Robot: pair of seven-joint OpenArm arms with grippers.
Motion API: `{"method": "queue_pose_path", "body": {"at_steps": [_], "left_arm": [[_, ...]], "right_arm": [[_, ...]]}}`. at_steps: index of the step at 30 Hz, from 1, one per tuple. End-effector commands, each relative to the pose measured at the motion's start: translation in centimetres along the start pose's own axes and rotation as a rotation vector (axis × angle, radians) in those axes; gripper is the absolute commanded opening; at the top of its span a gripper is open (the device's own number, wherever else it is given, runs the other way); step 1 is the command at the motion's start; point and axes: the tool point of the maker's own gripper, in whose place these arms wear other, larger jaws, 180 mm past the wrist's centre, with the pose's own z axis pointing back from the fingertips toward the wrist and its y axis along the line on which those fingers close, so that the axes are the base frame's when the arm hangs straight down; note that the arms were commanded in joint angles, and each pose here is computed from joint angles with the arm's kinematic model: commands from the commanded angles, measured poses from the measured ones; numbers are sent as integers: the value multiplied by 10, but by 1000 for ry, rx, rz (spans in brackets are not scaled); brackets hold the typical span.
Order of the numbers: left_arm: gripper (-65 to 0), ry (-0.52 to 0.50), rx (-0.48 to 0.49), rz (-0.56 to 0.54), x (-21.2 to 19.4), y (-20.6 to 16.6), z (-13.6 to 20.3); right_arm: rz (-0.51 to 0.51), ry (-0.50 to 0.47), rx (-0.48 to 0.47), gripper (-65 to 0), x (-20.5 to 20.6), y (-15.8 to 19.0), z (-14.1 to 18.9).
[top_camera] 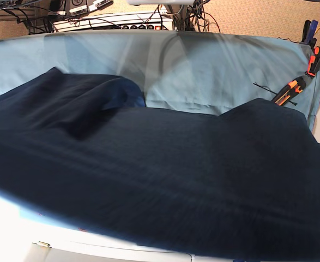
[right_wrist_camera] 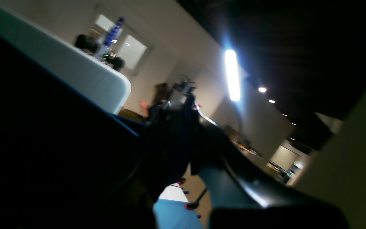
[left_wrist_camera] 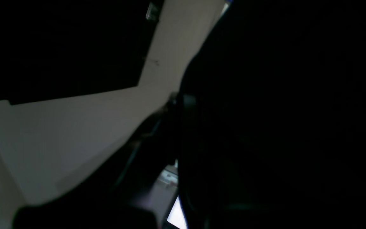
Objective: Layout the t-shirt on the table in an organized manner, then fold the t-shirt properly
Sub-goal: 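Swing the held t-shirt forward over the table with both grippers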
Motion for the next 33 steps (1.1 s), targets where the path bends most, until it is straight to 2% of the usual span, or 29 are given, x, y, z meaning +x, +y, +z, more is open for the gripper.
{"method": "queue_pose_path", "body": {"at_steps": [1, 5, 8, 13, 17, 23, 27, 30, 33], "left_arm": [[-650, 48, 75, -49, -3, 21, -1], [-650, 42, 115, -114, 6, 33, -5], [-650, 39, 136, -120, 8, 37, -5], [-650, 37, 154, -137, 8, 40, -4], [-650, 21, 289, -133, 13, 64, 1], [-650, 23, 382, -125, 13, 80, 7], [-650, 22, 393, -119, 13, 82, 10], [-650, 34, 360, -76, 6, 74, 9], [-650, 46, 366, -49, -2, 72, 12]], "right_arm": [[36, -26, -55, -650, 12, -15, -3], [109, -72, -107, -650, 36, -29, -10], [147, -94, -127, -650, 48, -35, -14], [152, -115, -161, -650, 53, -41, -13], [133, -148, -270, -650, 62, -61, -9], [88, -168, -386, -650, 66, -81, -2], [85, -162, -389, -650, 65, -82, -2], [96, -142, -371, -650, 62, -79, -4], [116, -120, -351, -650, 58, -75, -5]]}}
